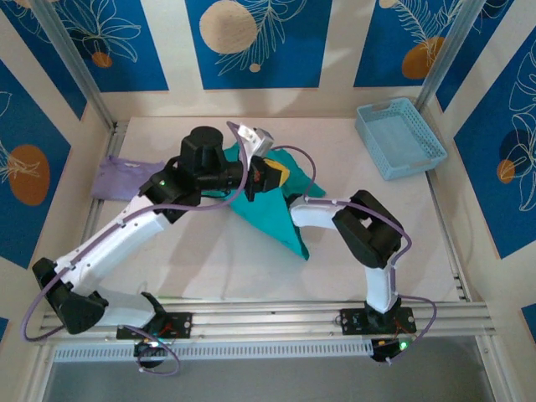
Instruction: Fold the inside-out t-shirt
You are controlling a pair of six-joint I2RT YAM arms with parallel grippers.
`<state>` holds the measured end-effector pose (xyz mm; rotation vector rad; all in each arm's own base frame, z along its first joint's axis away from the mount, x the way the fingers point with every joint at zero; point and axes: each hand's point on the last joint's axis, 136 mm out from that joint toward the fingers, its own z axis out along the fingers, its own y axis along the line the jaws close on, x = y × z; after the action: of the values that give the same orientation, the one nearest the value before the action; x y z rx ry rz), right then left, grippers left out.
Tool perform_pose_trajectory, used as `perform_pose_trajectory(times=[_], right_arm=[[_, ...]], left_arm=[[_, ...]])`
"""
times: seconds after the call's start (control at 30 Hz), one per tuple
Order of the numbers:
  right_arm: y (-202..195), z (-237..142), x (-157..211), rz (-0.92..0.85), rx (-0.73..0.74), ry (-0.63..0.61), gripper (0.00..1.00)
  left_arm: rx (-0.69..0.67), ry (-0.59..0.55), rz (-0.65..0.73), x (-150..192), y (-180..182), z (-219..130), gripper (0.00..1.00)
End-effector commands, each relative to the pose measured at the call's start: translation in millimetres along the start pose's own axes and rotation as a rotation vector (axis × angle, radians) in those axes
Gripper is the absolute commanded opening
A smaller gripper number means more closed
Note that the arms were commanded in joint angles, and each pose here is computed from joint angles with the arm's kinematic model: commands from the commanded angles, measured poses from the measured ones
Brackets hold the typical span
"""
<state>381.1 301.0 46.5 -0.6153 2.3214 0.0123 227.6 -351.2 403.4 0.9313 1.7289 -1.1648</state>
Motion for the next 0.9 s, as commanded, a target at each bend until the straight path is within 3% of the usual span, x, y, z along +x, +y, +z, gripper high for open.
perform_pose_trajectory(times=[0.0,0.23,0.4,0.53,0.67,0.87], right_arm=[[-10,8,32,0.046,0.009,0.183,0.85],[-6,12,43,0.056,-0.026,0.304,0.86],[-7,6,62,0.124,-0.087,0.432,0.8],[-9,8,74,0.144,-0.101,0.502,0.81],[-8,3,54,0.163,-0.139,0.461,0.81],[-8,-12,-6,0.199,-0.233,0.249,0.8]], left_arm=[[0.117,-0.088,0.071,-43,-40,-16,0.0],[0.028,-0.172,0.177,-87,-45,-40,0.0],[-0.15,-0.225,0.222,-109,-21,-55,0.0],[-0.179,-0.257,0.228,-117,-15,-63,0.0],[-0.149,-0.265,0.228,-118,-20,-64,0.0],[-0.119,-0.218,0.177,-89,-12,-50,0.0]])
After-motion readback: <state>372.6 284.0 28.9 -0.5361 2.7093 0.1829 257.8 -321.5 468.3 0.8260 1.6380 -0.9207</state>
